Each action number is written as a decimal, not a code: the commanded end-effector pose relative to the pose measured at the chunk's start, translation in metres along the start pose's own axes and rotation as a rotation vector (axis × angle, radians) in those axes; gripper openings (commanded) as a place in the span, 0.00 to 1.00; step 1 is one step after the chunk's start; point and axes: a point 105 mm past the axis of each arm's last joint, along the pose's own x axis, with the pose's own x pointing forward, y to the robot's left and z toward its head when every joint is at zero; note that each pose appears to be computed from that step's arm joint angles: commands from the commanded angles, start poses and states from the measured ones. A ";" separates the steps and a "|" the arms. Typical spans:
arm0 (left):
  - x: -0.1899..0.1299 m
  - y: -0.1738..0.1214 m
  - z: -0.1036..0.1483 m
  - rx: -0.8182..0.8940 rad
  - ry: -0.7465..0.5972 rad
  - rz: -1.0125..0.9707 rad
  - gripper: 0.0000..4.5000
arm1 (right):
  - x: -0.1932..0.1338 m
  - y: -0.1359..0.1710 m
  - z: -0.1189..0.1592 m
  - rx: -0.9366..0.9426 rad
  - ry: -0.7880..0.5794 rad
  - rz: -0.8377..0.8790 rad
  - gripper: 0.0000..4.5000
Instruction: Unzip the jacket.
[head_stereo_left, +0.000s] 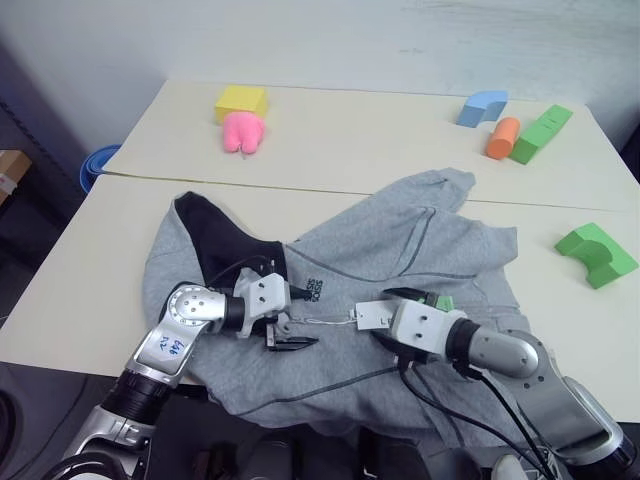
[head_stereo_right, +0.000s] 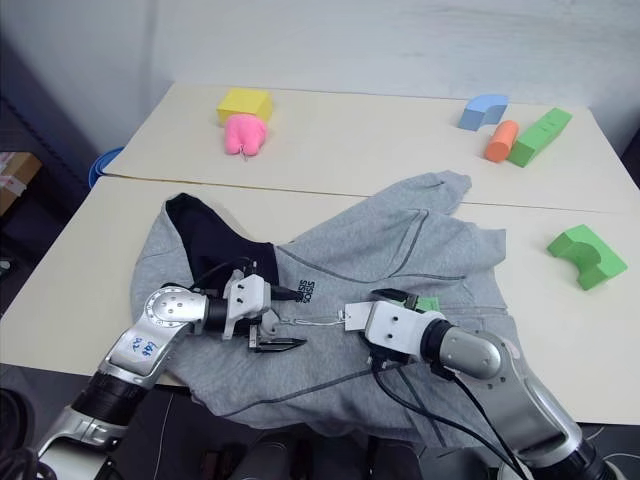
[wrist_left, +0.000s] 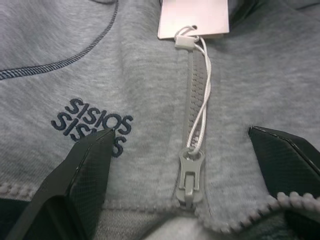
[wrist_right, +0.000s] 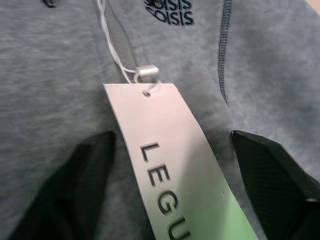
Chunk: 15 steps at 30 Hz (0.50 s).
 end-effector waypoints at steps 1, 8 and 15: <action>0.005 -0.005 -0.017 -0.032 0.070 0.002 1.00 | 0.002 -0.009 -0.004 -0.068 0.006 -0.092 0.56; 0.004 -0.009 -0.029 -0.049 0.115 0.002 1.00 | -0.006 -0.027 0.003 0.025 -0.064 -0.212 0.03; 0.007 -0.010 -0.039 -0.076 0.149 0.025 1.00 | -0.032 -0.065 -0.004 -0.148 -0.023 -0.414 0.01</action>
